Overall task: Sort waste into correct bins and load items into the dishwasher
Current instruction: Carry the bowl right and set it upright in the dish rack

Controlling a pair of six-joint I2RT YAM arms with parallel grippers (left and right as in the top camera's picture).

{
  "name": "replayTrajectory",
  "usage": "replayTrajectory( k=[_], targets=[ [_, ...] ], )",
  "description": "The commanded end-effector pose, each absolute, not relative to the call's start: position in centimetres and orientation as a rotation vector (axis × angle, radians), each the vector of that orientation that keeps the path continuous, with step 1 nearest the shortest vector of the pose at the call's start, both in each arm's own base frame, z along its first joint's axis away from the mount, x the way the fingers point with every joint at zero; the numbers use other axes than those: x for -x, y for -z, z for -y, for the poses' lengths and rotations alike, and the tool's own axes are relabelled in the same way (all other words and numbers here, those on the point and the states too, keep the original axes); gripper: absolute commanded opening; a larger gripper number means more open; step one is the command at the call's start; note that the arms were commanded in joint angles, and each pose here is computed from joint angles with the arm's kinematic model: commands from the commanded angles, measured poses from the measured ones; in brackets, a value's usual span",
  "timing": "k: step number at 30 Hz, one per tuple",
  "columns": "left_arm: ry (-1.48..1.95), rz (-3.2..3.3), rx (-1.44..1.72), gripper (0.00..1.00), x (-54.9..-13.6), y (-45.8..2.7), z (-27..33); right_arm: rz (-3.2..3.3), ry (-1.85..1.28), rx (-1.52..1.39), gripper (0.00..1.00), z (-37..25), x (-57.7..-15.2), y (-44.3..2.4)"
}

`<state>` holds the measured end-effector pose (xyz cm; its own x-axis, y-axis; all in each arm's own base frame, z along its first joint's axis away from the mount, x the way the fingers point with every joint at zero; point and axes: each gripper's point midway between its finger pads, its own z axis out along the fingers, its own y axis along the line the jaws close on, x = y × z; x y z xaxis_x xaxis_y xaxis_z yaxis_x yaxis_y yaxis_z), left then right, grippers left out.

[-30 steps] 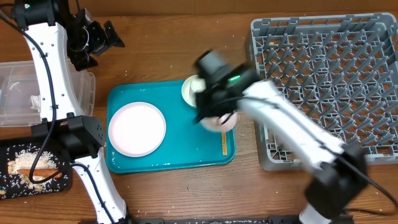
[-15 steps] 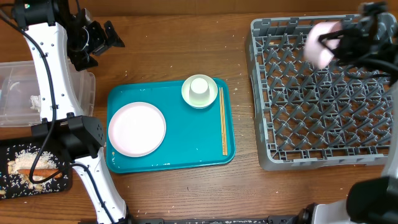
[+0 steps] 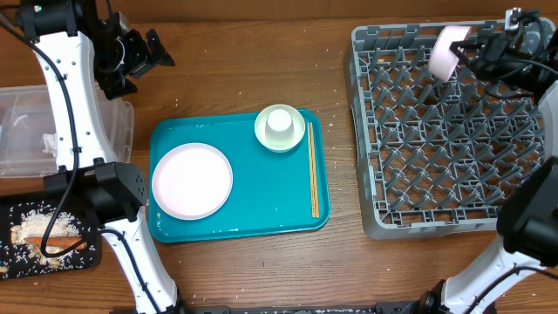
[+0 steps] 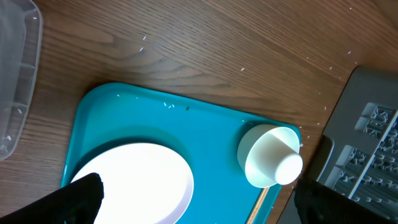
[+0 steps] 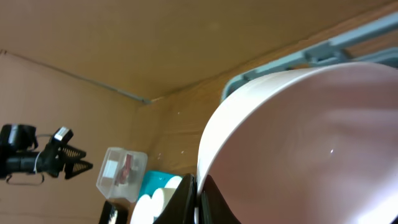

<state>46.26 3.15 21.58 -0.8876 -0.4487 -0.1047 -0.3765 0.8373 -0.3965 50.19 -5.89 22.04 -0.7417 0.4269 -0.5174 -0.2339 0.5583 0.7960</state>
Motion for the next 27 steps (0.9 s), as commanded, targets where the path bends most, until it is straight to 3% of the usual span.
replayTrajectory(
  k=[1,7,12,15,19,27],
  targets=[
    [0.570,-2.831,0.614,1.00,-46.3,-21.4,-2.8,-2.066,-1.218,-0.227,0.04,8.2,-50.2,-22.0],
    [0.570,-2.831,0.614,1.00,-46.3,-21.4,-2.8,-2.115,-1.132,-0.407,0.04,12.2,-49.2,-20.1],
    [0.570,-2.831,0.614,1.00,-46.3,-21.4,-2.8,-2.141,-1.090,-0.512,0.13,14.3,-48.3,-19.0],
    [0.570,-2.831,0.614,1.00,-46.3,-21.4,-2.8,-2.145,-1.093,-0.535,0.12,14.7,-47.9,-18.9],
    [0.570,-2.831,0.612,1.00,-46.3,-21.4,-2.7,-2.153,-1.103,-0.550,0.04,14.6,-47.7,-18.7],
    [0.570,-2.831,0.612,1.00,-46.3,-21.4,-2.7,-2.128,-1.144,-0.626,0.04,15.5,-47.2,-19.1]
  ],
)
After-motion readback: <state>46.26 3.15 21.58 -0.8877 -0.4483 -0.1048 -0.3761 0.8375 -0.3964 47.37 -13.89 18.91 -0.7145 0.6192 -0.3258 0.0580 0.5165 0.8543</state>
